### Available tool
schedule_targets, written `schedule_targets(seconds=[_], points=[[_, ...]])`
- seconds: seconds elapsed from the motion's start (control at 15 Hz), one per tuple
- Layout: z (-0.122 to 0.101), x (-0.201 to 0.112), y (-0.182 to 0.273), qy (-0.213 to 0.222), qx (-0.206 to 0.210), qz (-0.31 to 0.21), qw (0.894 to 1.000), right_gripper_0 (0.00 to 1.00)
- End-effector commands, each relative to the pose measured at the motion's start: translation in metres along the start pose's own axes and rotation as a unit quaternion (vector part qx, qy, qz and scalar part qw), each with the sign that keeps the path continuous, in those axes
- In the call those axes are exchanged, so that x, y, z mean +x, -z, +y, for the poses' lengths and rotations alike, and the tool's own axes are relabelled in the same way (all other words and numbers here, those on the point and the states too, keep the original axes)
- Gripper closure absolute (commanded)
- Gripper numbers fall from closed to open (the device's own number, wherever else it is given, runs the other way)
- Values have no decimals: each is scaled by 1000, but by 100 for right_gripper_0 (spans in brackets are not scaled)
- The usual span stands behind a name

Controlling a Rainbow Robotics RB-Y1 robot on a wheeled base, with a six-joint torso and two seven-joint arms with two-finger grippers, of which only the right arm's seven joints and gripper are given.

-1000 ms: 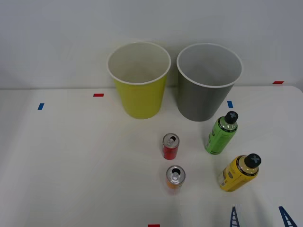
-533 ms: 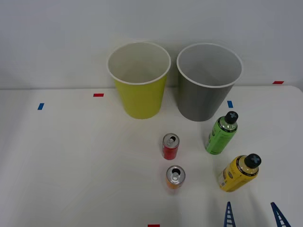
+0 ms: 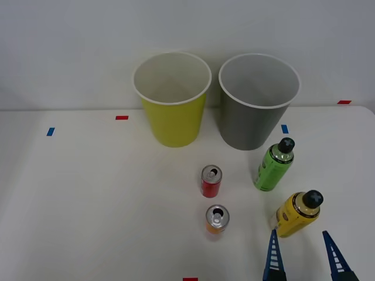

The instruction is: Put cans in the gray bin, plastic bottles in the light green bin

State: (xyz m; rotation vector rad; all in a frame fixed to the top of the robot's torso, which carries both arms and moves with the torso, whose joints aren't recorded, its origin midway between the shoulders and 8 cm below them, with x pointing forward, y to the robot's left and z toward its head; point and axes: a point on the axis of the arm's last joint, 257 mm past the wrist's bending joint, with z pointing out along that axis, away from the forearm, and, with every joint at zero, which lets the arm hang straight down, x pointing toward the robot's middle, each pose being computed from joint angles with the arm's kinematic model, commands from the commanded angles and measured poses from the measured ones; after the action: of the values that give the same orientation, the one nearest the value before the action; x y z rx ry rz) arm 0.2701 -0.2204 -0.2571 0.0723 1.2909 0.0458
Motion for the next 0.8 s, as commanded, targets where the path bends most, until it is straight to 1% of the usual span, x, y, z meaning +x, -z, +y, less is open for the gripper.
schedule_targets(seconds=[0.07,0.33,0.6,0.8], points=[[2,2,-15,-2,-7,-2,1000,0],[-1,4,-29,-5,-4,-2,1000,0],[2,9,-49,-13,-10,2,1000,0],[-2,6,-55,-5,-15,-4,1000,0]])
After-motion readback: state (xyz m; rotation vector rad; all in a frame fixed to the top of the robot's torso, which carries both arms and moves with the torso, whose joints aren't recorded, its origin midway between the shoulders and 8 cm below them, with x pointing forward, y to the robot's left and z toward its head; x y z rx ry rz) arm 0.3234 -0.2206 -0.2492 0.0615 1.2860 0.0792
